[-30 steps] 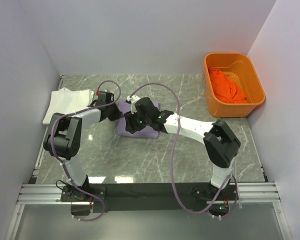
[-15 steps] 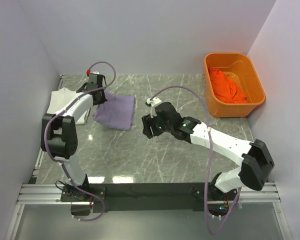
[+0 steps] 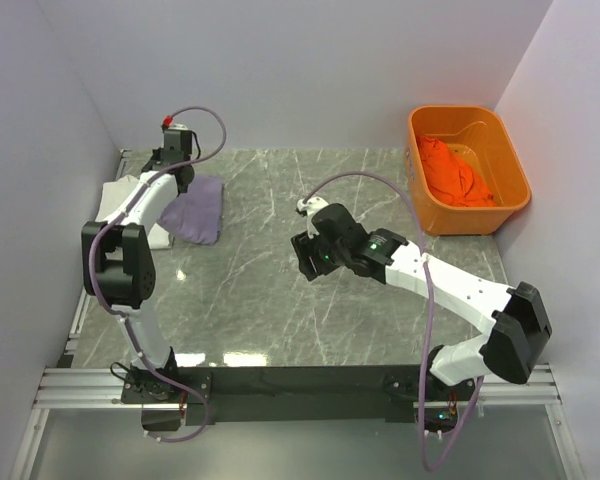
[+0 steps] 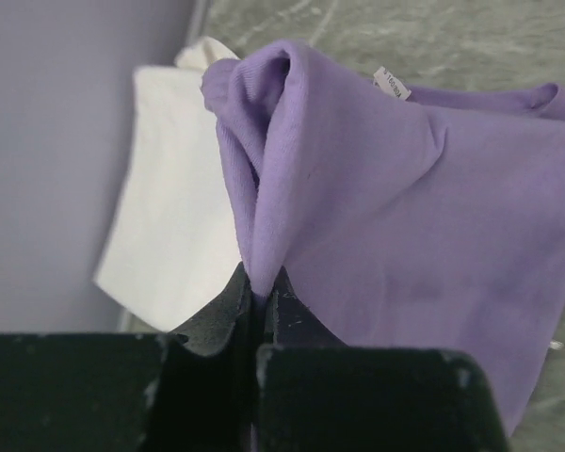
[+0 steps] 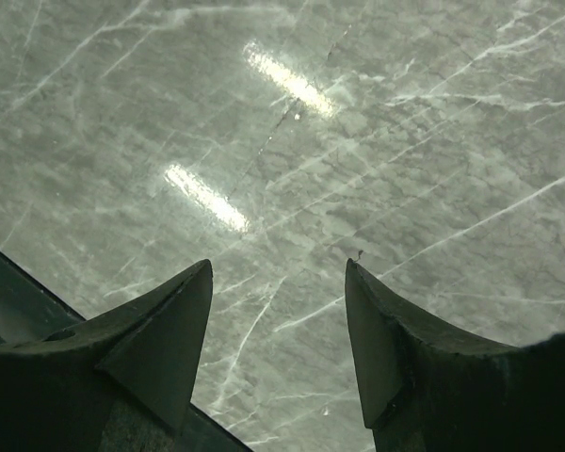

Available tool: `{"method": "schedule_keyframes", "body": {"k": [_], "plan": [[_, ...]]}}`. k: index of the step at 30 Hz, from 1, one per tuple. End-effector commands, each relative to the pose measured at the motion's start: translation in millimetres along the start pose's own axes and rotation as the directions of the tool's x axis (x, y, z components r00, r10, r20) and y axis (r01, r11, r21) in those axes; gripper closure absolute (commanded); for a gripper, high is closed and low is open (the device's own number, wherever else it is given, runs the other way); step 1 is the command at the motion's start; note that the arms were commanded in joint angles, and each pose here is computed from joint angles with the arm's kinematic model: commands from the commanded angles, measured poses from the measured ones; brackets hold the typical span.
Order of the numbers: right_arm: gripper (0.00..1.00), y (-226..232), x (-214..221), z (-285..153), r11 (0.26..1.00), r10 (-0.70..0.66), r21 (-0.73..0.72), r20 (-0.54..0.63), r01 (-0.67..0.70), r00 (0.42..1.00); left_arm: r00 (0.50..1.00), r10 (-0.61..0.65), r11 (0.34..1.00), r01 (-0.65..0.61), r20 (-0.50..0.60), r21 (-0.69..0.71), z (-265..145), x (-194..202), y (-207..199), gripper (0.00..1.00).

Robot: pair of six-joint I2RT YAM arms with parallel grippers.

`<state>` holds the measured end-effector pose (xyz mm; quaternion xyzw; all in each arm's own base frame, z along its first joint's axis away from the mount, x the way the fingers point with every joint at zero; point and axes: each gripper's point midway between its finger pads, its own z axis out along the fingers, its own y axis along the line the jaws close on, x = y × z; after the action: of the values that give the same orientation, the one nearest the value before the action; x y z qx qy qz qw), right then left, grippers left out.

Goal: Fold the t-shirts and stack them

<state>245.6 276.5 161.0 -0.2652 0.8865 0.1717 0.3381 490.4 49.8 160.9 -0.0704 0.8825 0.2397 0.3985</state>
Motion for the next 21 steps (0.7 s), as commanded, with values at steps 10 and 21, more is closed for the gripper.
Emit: {"method": "schedule_keyframes", "body": {"k": [10, 21], "plan": [[0.35, -7.8, -16.1, -3.2, 0.997, -0.028, 0.066, -0.064, 0.032, 0.998, 0.996, 0.073, 0.976, -0.063, 0.043, -0.21, 32.2, -40.4, 95.0, 0.99], [0.35, -5.5, -15.3, 4.2, 0.997, -0.023, 0.073, -0.126, 0.033, 0.992, 0.995, 0.101, 0.956, -0.103, -0.022, -0.276, 73.4, -20.7, 129.7, 0.98]]}}
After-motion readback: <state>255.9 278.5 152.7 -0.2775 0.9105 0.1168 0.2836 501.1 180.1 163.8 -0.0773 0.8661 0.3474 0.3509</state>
